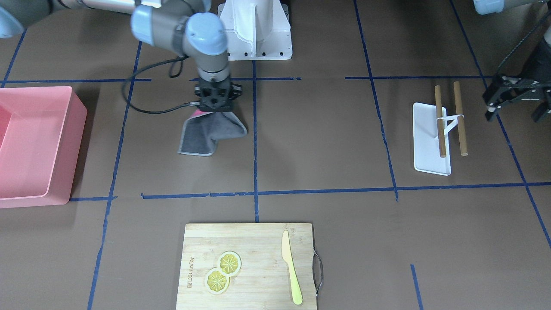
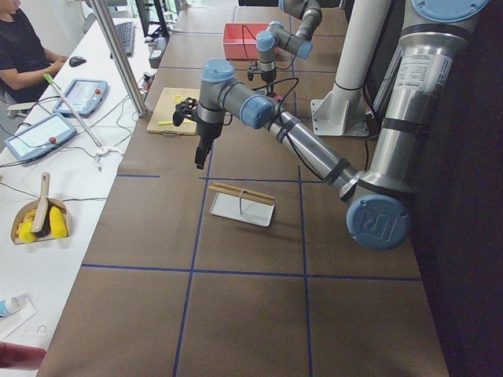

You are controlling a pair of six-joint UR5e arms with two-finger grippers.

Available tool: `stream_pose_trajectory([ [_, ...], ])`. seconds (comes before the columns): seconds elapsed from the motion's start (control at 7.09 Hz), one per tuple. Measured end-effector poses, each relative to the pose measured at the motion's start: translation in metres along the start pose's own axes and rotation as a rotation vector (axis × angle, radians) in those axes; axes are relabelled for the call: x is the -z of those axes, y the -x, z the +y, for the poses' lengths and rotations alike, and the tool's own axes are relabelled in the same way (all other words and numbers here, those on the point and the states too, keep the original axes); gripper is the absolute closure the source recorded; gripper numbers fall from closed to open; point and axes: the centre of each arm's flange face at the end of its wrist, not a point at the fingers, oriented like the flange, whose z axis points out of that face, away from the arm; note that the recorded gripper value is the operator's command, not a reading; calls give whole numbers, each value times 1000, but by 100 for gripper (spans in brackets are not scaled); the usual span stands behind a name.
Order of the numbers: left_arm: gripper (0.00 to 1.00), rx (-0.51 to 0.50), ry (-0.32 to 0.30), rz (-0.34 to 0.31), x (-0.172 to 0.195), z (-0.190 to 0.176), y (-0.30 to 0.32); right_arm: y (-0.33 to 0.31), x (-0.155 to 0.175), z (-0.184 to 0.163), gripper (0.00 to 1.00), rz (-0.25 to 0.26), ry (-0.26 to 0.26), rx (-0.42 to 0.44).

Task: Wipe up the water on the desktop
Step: 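Drag the cloth across the table surface with the right gripper, then carry the cloth with the right gripper over the pink bin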

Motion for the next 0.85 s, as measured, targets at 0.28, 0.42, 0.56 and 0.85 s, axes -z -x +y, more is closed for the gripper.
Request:
stream_pose_trajectory([
  [0.28,0,-72,60,45,-10,5,67,19,8,-9,100,-9,-7,-38],
  [0.42,0,-115,79,52,-18,5,94,-20,11,-16,100,-5,-17,-35],
  [0.56,0,-141,91,52,-24,5,114,-77,21,-20,100,-1,-37,-2],
  [0.85,0,-145,112,46,-33,10,135,-201,70,-36,100,-9,-74,53],
])
